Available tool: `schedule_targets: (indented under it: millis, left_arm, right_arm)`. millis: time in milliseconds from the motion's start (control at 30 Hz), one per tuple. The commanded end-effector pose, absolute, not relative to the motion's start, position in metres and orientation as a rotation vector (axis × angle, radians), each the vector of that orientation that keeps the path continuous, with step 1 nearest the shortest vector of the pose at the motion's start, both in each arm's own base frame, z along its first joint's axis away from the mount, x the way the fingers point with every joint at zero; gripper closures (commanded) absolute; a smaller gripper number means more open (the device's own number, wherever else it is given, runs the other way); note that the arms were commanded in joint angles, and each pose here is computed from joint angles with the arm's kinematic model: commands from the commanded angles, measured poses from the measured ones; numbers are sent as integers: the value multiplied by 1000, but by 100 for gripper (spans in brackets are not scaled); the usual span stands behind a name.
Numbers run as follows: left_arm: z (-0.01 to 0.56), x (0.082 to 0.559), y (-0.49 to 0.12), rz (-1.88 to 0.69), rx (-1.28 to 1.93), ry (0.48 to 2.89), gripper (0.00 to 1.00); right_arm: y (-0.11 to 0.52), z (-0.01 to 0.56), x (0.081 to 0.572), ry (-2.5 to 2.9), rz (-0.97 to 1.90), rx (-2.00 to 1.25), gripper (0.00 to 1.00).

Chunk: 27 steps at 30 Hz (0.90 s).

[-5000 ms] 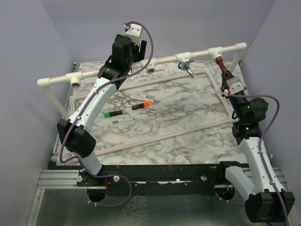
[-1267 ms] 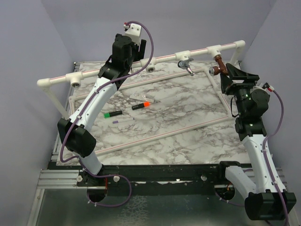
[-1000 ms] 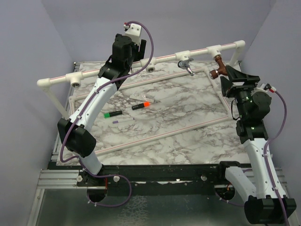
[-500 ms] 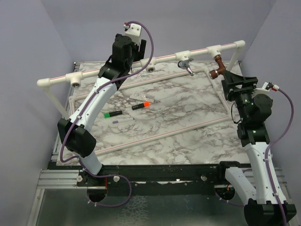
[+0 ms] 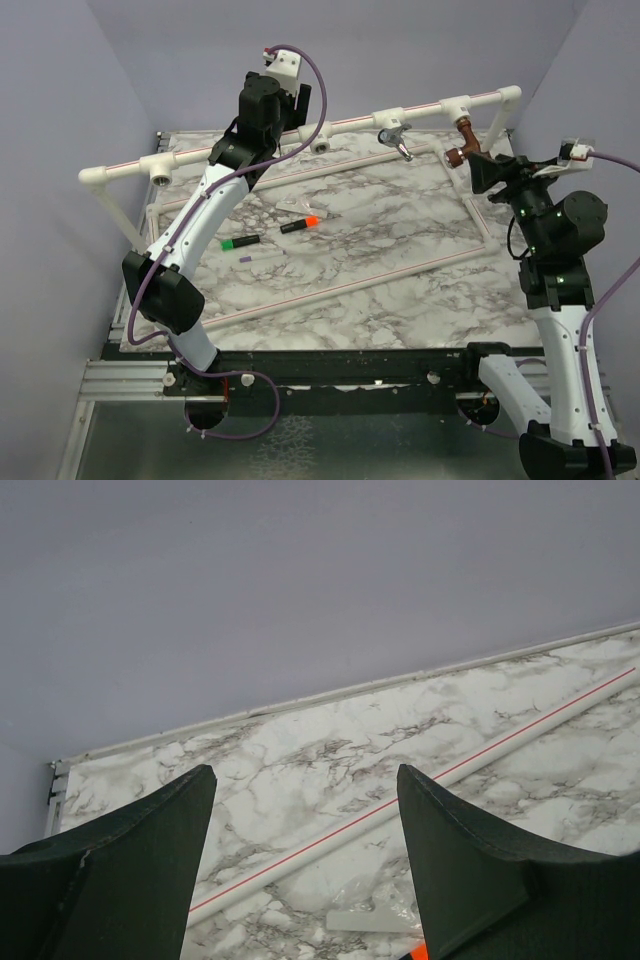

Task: Install the water faucets

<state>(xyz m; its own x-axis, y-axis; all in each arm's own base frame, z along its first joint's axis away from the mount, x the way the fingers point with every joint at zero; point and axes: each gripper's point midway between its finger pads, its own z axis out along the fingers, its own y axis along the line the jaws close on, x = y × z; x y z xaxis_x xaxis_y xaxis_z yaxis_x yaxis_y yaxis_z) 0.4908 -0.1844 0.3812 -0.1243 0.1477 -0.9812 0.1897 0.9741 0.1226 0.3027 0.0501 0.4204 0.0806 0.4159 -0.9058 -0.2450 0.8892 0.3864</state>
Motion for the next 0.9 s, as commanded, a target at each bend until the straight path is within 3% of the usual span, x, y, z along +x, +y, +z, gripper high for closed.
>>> schedule_targets:
  millis: [0, 400, 867]
  left_arm:
    - [343, 484, -197, -22, 327, 1804, 25]
    - [331, 490, -203, -32, 343, 1823, 25]
    - [316, 489, -218, -100, 360, 1858, 25]
  right_arm:
    - [43, 416, 298, 1432, 124, -279, 33]
    - [65, 406, 295, 1282, -254, -936, 31]
    - [27, 392, 307, 1113, -848, -1272, 30]
